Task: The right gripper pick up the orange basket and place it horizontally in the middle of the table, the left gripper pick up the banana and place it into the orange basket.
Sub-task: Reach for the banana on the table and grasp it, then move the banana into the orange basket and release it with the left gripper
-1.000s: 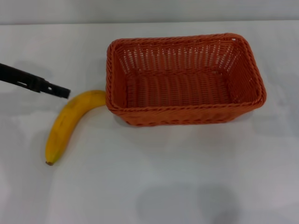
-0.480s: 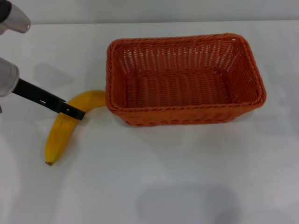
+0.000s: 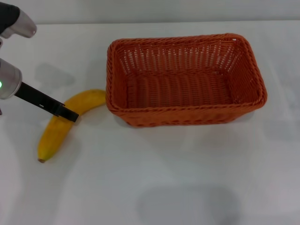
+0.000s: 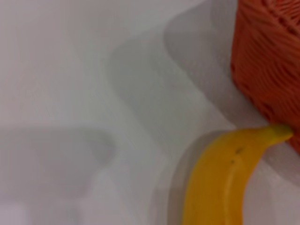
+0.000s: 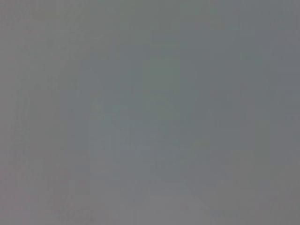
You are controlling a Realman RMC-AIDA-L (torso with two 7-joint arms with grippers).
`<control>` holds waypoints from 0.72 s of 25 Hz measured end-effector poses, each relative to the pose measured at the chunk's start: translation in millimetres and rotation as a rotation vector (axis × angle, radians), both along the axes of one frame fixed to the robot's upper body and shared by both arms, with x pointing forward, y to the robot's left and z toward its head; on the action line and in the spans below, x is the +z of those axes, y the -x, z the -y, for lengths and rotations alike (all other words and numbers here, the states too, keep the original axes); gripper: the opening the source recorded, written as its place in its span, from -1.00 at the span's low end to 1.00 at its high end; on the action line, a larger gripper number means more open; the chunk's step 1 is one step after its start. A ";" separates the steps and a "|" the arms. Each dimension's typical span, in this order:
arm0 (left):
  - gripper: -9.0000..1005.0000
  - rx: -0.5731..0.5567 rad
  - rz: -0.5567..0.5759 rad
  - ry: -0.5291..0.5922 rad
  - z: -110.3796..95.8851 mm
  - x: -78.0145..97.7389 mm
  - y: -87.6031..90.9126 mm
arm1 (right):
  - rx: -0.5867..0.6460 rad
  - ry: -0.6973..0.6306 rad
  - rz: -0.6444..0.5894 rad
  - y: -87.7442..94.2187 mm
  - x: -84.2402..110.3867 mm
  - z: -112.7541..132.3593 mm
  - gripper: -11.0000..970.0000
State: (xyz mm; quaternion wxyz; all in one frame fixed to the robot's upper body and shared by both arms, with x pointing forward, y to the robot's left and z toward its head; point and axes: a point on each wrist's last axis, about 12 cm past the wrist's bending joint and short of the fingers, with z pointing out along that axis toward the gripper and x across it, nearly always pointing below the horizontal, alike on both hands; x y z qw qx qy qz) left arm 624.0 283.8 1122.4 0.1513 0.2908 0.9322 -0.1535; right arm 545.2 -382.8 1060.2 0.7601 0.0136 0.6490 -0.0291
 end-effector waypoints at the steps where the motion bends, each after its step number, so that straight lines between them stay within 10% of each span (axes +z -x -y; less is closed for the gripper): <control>1: 0.53 0.000 -0.001 -0.003 0.5 -0.4 -0.2 | -0.007 -0.003 0.005 1.6 0.1 1.5 0.54; 10: 0.02 0.050 -0.002 0.002 -9.9 6.2 -1.3 | -0.020 -0.009 0.016 2.5 1.2 3.9 0.54; 18: 0.02 0.268 0.063 0.016 -51.9 17.6 5.8 | -0.015 -0.010 0.018 -1.2 2.9 2.2 0.54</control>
